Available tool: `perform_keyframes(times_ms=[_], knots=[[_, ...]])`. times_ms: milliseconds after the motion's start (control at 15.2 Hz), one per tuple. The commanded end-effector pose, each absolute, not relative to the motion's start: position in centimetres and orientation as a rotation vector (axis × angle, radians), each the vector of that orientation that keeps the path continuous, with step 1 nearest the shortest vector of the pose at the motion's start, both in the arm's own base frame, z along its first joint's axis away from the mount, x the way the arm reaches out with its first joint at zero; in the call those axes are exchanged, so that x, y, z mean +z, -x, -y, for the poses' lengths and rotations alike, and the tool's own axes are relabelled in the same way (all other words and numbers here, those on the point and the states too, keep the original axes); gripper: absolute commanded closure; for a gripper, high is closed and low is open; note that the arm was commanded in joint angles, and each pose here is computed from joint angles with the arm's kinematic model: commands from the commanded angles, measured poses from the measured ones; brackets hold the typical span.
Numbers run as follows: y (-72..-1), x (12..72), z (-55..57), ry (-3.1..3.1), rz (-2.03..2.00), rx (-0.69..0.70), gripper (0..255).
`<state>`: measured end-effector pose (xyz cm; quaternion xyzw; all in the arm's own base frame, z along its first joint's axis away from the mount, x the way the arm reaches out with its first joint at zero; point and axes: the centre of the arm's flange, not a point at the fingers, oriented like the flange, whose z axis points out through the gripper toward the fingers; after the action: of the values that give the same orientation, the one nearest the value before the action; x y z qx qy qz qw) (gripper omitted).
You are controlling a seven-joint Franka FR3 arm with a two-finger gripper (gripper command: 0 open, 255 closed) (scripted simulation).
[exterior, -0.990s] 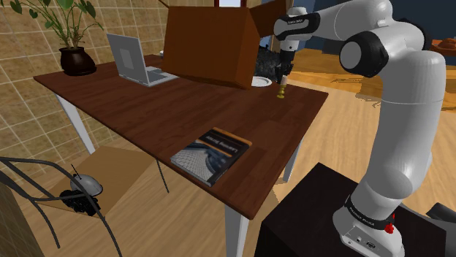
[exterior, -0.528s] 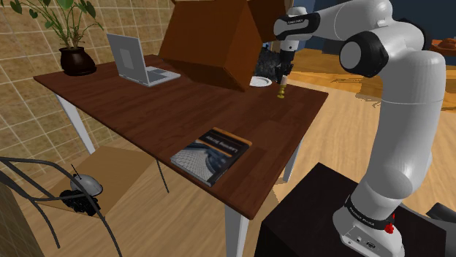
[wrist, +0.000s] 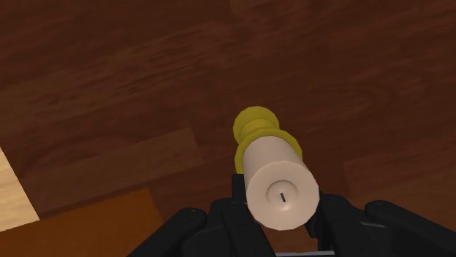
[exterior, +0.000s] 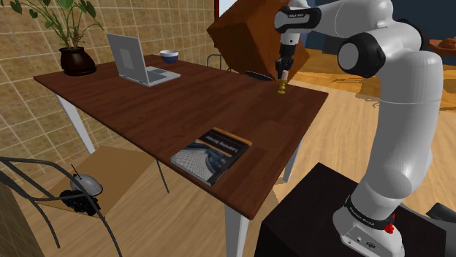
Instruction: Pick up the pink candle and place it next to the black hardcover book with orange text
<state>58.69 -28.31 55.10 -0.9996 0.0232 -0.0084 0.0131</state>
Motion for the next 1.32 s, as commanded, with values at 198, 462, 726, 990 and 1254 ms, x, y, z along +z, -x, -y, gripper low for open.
perform_keyframes(times_ms=[198, 462, 726, 990, 1254], knots=[[-58.7, 57.7, 28.2, 3.114, -0.072, -0.025, 255], [-58.7, 59.8, 28.2, 3.114, -0.072, -0.025, 255], [-57.5, 61.2, 25.9, 3.114, -0.072, -0.025, 255], [-55.1, 62.2, 21.3, 3.114, -0.072, -0.025, 255], [-52.8, 63.1, 16.6, 3.114, -0.072, -0.025, 255]])
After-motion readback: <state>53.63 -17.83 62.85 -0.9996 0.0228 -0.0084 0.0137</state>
